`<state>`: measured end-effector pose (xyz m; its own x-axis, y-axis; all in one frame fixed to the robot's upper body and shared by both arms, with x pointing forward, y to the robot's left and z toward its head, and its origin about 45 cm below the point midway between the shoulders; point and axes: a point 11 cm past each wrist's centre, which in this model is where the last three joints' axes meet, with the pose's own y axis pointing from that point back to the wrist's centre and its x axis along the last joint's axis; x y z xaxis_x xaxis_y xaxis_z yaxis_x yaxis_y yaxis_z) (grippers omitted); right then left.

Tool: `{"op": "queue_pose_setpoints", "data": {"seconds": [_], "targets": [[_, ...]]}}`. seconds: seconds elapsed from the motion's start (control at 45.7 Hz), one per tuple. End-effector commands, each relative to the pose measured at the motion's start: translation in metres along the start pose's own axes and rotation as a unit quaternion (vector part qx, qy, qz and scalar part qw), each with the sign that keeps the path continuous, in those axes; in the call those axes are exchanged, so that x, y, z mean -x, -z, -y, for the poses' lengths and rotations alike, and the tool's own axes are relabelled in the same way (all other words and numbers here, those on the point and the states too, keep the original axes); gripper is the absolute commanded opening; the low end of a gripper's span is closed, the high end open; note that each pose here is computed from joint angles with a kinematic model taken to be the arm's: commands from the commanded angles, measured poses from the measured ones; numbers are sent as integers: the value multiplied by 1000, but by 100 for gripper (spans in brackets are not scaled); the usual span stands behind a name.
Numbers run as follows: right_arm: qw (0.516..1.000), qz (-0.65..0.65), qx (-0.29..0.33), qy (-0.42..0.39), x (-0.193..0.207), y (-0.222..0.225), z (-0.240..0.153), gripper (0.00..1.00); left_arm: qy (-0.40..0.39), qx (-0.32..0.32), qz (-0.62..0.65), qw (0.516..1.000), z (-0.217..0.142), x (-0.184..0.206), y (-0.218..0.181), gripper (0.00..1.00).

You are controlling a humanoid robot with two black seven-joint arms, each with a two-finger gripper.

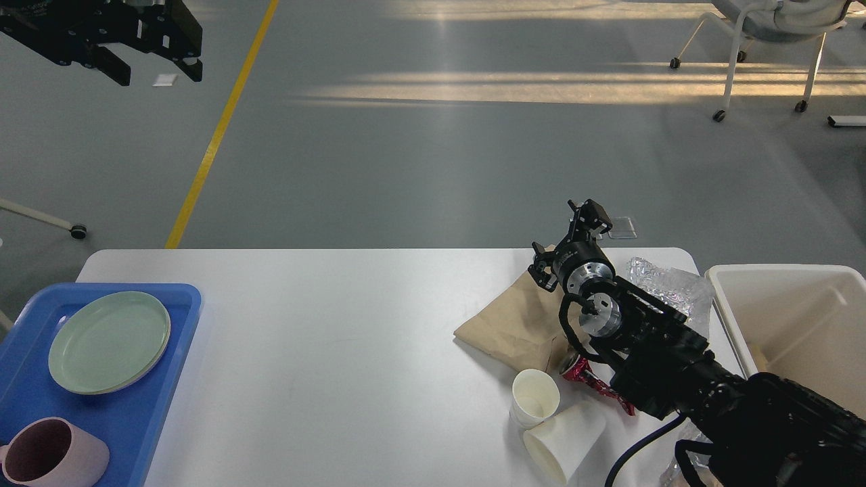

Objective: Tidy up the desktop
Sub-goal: 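Raise the left gripper up and away from the tray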

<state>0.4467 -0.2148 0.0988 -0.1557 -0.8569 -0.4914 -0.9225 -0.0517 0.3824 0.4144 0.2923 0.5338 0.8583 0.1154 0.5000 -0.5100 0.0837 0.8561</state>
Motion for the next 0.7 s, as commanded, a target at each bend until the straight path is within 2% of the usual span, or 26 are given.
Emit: {"op": "queue_pose_setpoints", "data": {"seconds": [0.0, 0.197, 0.438, 0.679], "targets": [[1000, 0, 0, 0, 0, 0, 0, 100, -10, 15, 14, 1000, -11, -3, -16, 77], [1000, 0, 0, 0, 0, 0, 0, 100, -25, 24, 7, 999, -5, -16, -21, 78], [1000, 0, 0, 0, 0, 0, 0, 100, 10, 59, -28, 998, 58, -10, -14, 79], [1000, 1, 0, 0, 0, 0, 0, 100, -155, 83, -87, 981, 117, -39, -8, 79]]}}
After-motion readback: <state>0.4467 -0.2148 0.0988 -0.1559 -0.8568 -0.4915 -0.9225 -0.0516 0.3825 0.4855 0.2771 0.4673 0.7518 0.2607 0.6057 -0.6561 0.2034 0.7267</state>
